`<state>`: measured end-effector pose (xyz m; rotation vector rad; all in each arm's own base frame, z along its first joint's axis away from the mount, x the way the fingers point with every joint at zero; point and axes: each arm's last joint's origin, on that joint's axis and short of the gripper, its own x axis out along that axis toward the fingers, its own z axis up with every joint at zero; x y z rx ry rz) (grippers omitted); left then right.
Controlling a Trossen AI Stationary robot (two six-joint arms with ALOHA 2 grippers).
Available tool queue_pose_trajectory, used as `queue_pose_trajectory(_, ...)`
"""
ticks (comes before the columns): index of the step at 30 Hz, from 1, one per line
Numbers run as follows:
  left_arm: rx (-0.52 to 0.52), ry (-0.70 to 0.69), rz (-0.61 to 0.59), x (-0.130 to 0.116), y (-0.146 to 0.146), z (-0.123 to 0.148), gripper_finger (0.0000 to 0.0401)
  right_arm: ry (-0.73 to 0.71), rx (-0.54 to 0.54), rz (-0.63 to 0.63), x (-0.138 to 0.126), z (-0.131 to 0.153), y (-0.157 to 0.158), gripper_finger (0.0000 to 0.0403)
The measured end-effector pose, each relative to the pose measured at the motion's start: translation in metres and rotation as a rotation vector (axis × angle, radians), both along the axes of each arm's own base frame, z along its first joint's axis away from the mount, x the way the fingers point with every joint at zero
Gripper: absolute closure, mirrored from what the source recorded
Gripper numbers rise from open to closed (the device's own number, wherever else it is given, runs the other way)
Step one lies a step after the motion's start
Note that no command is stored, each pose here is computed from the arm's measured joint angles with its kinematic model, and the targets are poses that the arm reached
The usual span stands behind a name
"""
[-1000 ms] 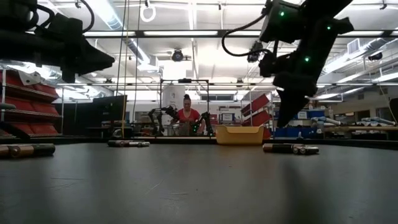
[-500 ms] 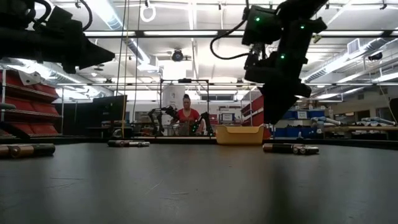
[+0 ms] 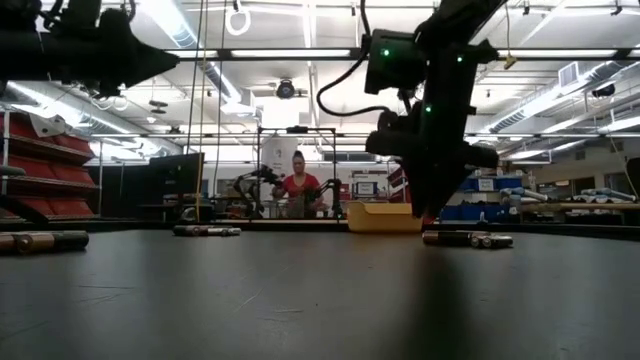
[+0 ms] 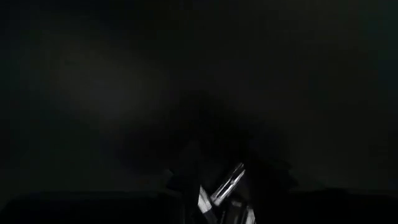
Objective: Sort batteries
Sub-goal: Put the silver battery into the yellow bin
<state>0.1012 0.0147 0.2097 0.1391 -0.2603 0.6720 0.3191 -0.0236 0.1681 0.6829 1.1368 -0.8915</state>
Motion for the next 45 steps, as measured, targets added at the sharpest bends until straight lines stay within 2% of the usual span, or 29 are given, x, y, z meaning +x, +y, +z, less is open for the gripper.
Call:
queue_pose_trajectory(9,-0.004,0.127,-0.056,0.005,-0.001,-0.012,0.0270,0.029,-0.006,-0.157,-0.006,0.002,0.012,0.0294)
queue_pose_trajectory(14,-0.003,0.122,-0.058,0.005,-0.001,-0.012,0.0270,-0.004,-0.012,-0.201,-0.004,0.003,0.013,0.0294)
queue_pose_trajectory(22,-0.003,0.108,-0.058,0.004,-0.001,-0.011,0.0270,0.018,-0.069,-0.252,0.000,-0.013,0.011,0.0298)
queue_pose_trajectory(29,-0.076,0.058,-0.084,0.005,-0.001,-0.011,0.0270,0.054,-0.057,-0.273,0.002,-0.025,0.012,0.0298)
queue_pose_trajectory(36,-0.078,0.075,-0.089,0.005,-0.002,-0.013,0.0270,0.083,-0.043,-0.277,0.003,-0.035,0.013,0.0301)
queue_pose_trajectory(41,-0.077,0.073,-0.094,0.005,-0.002,-0.012,0.0270,0.091,-0.026,-0.267,0.004,-0.040,0.010,0.0327)
queue_pose_trajectory(45,-0.076,0.072,-0.096,0.005,-0.002,-0.012,0.0270,0.100,-0.008,-0.238,0.004,-0.041,0.006,0.0383)
